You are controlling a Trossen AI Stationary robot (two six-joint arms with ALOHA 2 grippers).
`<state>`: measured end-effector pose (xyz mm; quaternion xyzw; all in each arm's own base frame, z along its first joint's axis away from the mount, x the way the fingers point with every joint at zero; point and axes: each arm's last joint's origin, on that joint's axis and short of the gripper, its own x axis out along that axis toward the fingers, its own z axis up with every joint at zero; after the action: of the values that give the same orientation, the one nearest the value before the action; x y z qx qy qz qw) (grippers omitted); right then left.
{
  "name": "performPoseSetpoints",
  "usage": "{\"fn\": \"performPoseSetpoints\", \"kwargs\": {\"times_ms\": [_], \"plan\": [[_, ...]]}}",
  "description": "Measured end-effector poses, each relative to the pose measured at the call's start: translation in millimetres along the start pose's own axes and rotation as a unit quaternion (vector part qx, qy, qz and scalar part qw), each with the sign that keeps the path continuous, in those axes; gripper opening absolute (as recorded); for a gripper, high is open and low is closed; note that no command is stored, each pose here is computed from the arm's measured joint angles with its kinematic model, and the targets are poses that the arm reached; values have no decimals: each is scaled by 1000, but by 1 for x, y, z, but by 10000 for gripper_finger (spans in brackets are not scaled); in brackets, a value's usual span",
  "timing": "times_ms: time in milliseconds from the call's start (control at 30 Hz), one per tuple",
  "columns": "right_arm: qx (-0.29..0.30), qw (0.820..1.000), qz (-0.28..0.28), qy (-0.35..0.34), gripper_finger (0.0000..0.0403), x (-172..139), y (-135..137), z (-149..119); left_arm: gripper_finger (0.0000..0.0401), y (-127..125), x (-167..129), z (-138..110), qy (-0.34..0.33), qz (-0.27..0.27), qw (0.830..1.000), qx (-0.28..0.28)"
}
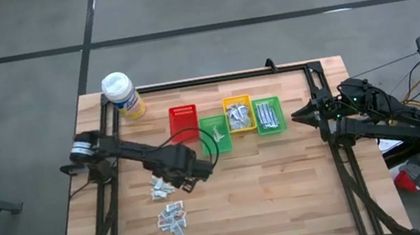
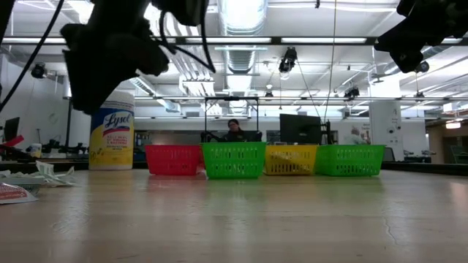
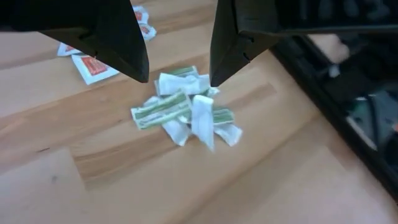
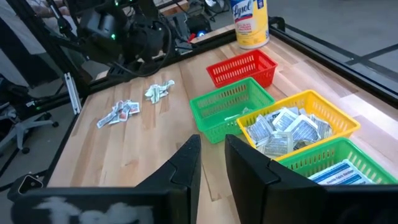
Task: Pick & Place First Aid Supplies
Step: Put the bandage into the left green basket
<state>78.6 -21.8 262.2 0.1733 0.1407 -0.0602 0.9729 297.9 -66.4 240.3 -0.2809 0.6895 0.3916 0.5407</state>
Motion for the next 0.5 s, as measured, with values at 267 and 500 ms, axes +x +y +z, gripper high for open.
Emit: {"fn": "performPoseSetpoints", "kwargs": {"times_ms": [267, 500], "plan": [[0, 1000, 0, 0, 83, 0, 0, 0, 172, 13, 19, -12, -4, -58, 997, -45], [0, 1000, 0, 0, 89, 0, 0, 0, 172, 30, 36, -18, -2, -97, 992, -82]]}}
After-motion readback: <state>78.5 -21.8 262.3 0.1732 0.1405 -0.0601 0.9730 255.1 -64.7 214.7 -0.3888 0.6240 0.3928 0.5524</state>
